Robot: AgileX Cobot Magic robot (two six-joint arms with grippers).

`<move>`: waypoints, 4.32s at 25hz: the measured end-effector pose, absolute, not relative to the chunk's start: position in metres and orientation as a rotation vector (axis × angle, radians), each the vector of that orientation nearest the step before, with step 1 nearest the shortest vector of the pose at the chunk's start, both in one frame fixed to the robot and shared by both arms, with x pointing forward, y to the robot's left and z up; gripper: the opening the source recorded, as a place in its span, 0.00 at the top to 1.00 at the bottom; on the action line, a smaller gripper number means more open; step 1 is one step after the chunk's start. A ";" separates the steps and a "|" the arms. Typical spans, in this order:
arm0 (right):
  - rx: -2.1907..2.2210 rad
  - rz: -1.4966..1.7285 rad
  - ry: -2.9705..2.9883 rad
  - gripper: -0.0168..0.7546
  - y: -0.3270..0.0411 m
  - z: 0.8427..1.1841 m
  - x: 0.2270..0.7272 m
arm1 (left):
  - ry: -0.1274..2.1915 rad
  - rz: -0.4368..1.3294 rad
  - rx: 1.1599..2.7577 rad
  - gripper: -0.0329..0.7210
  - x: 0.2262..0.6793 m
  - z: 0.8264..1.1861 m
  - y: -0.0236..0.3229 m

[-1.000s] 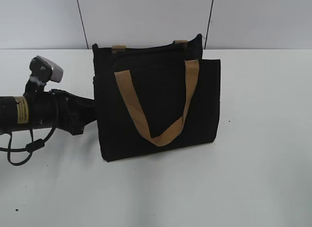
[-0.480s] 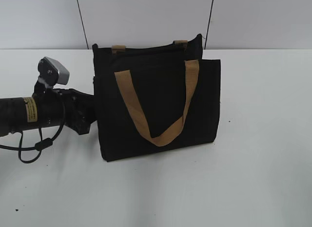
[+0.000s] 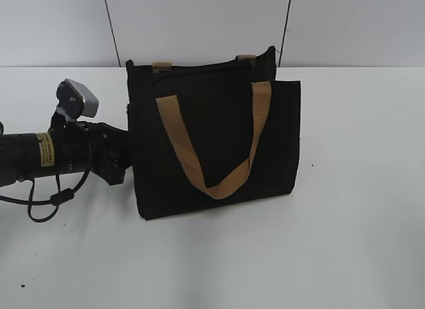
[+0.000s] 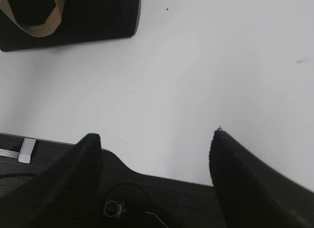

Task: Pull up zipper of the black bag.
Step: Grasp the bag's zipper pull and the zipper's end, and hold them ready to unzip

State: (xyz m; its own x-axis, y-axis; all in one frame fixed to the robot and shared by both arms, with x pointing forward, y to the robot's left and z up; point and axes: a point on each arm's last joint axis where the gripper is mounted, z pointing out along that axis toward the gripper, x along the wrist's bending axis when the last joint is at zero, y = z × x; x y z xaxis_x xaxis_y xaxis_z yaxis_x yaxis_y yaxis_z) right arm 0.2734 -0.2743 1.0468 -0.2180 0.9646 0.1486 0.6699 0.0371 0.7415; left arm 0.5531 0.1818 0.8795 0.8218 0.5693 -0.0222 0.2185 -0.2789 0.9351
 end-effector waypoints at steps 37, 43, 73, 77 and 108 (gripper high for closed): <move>1.322 1.287 2.016 0.30 -0.256 1.086 0.303 | 0.409 0.781 1.828 0.91 0.507 1.041 0.174; 1.291 1.289 2.155 0.30 -0.248 1.098 0.332 | 0.410 0.803 1.801 0.91 0.512 1.057 0.167; 0.813 1.245 2.391 0.30 -0.057 1.057 0.533 | 0.575 0.782 1.803 0.91 0.519 1.062 0.168; 0.735 1.214 2.425 0.30 -0.046 1.050 0.545 | 0.575 0.782 1.803 0.91 0.519 1.062 0.168; 0.471 1.117 2.509 0.60 -0.028 1.029 0.543 | 0.609 0.741 1.725 0.91 0.520 1.066 0.166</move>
State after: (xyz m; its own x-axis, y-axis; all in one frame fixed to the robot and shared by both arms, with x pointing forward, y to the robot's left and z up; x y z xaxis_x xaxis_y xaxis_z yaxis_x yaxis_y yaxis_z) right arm 0.5432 -0.0282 1.0288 -0.8822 0.4345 -0.1814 0.1558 0.6331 0.7582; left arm 0.5198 0.1665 1.0657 0.6715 0.7206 0.1727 0.0300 -0.2592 0.9653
